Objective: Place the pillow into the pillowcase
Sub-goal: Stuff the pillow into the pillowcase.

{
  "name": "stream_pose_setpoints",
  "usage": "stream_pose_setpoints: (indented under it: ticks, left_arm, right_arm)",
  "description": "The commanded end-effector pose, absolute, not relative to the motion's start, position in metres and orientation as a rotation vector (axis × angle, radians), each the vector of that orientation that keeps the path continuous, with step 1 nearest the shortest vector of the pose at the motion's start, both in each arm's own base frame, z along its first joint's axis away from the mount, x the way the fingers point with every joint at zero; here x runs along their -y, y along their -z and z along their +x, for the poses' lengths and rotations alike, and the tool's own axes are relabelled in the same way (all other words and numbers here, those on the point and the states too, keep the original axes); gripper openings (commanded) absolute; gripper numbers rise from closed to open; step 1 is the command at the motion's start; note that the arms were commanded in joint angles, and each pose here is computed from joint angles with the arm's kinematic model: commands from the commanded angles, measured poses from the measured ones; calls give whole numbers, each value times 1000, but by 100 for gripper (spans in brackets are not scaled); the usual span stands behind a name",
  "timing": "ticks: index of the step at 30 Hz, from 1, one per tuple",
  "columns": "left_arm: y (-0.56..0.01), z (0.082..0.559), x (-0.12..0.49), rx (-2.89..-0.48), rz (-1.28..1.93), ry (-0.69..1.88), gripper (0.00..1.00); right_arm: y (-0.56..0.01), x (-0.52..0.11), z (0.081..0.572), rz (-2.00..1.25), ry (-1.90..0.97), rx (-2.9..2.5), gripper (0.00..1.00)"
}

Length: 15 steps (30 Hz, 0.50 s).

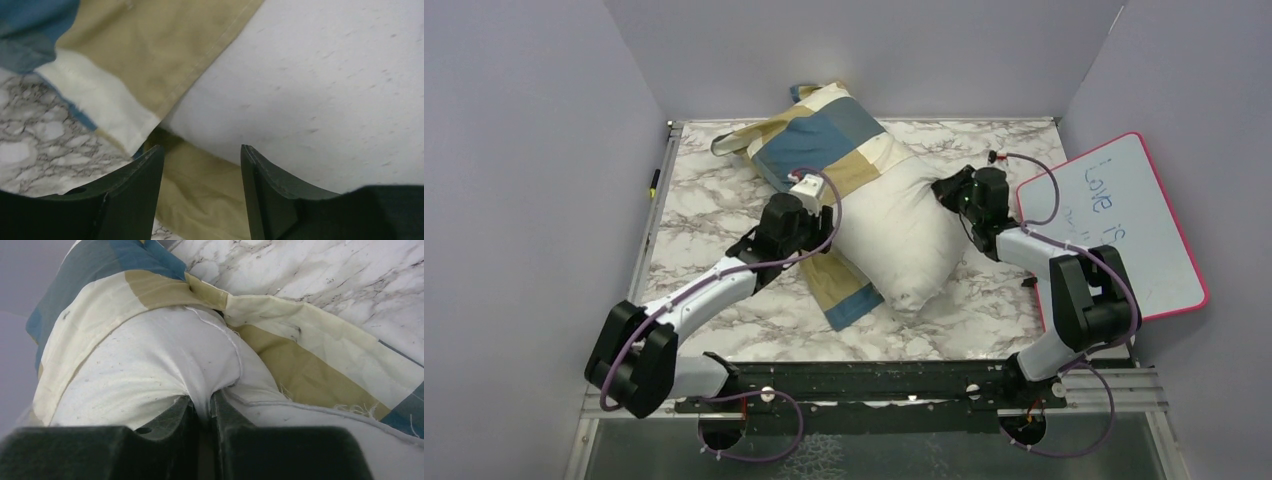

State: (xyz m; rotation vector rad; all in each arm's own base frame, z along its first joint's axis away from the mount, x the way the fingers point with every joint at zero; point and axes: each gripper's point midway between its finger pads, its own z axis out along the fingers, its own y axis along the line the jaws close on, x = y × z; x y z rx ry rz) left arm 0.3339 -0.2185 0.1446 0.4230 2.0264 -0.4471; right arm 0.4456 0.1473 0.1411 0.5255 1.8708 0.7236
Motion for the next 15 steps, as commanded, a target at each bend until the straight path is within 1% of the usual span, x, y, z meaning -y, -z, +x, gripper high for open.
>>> stream_pose_setpoints:
  ticks: [1, 4, 6, 11, 13, 15]
  left_arm:
    - [-117, 321, 170, -2128, 101, 383, 62]
    - [-102, 320, 154, -2149, -44, 458, 64]
    - [-98, 319, 154, -2133, -55, 500, 65]
    - [-94, 318, 167, -2055, -44, 625, 71]
    - [-84, 316, 170, -2075, -40, 638, 72]
    - [-77, 314, 173, -2085, -28, 657, 73]
  right_arm:
    - [-137, -153, 439, 357, -666, -1970, 26]
    - [-161, -155, 435, 129, -589, -2008, 48]
    - [-181, -157, 428, -55, -550, -2001, 60]
    - [-200, -166, 403, -300, -511, -2036, 74]
    - [-199, -176, 391, -383, -486, -2040, 78]
    - [-200, -184, 382, -462, -434, -2039, 79]
